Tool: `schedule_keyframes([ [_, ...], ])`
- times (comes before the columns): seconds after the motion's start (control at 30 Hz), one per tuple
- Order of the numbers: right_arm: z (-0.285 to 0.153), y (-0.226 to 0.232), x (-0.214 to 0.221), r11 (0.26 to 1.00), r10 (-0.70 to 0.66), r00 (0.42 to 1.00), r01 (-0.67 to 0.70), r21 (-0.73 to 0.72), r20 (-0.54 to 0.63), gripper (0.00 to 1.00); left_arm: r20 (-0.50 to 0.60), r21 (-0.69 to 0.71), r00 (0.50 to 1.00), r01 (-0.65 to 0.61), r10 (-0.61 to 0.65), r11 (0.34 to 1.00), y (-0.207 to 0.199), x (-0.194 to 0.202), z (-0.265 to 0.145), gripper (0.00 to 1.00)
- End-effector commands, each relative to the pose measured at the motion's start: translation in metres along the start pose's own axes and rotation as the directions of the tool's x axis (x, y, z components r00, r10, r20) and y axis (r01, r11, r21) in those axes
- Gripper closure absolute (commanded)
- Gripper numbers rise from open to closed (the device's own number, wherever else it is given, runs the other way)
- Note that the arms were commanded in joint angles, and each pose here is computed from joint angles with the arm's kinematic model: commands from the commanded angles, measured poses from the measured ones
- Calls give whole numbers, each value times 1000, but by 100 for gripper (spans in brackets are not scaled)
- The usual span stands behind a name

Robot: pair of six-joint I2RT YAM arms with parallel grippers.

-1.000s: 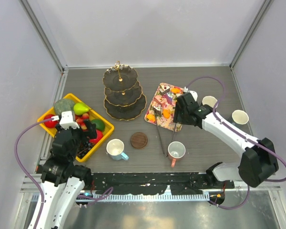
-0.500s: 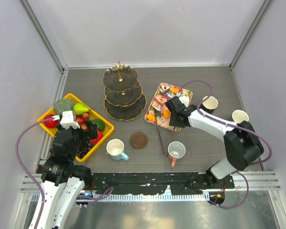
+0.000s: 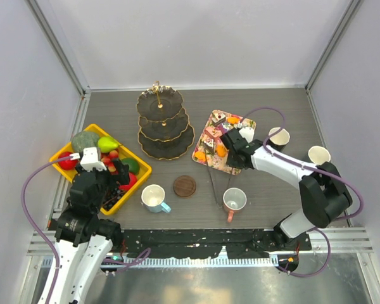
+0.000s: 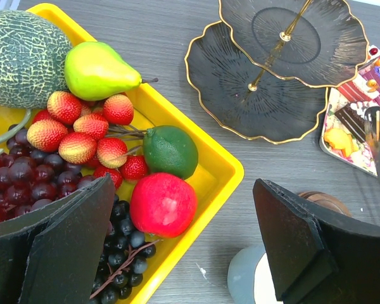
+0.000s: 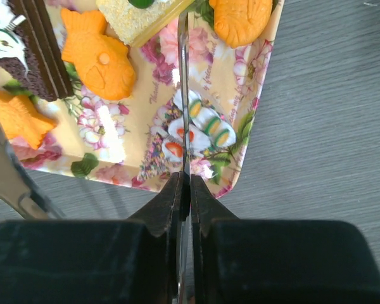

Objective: Serve the afternoon tea

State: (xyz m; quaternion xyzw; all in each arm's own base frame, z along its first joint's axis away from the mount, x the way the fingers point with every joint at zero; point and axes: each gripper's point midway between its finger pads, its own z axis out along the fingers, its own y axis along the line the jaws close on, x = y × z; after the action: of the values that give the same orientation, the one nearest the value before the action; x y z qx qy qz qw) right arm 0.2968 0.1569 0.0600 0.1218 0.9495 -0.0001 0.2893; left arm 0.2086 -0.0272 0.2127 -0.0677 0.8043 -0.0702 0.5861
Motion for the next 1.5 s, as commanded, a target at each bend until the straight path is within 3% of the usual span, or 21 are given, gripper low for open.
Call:
schedule_keyframes([
  [0.0,-27,6,-25,995,87,992,-81,-60,97,94,25,21,1000,11,-12,1000,-5,-7,2,1],
  [0.23,-52,16,-45,984,125,982,-105,-143,139,95,17,77,999,39,-40,996,-16,-8,3,1],
  [0.43,-83,30,-70,963,151,968,-98,-251,201,95,0,288,992,125,-130,949,-61,-22,0,1],
  [0.57,-108,37,-88,947,161,955,-77,-313,249,95,-32,462,976,207,-217,863,-99,-36,1,1],
  [0.73,-139,44,-99,922,178,942,-58,-382,286,95,-106,644,950,289,-292,708,-151,-57,-3,1],
  [1.03,-172,61,-93,887,150,940,8,-461,306,95,-168,771,930,331,-328,544,-228,-73,-12,1],
  [1.33,-186,69,-88,868,133,939,44,-495,316,95,-193,725,925,360,-328,587,-261,-56,14,2],
  [1.47,-189,74,-84,857,119,942,61,-511,313,95,-214,731,924,367,-318,575,-276,-51,20,6],
])
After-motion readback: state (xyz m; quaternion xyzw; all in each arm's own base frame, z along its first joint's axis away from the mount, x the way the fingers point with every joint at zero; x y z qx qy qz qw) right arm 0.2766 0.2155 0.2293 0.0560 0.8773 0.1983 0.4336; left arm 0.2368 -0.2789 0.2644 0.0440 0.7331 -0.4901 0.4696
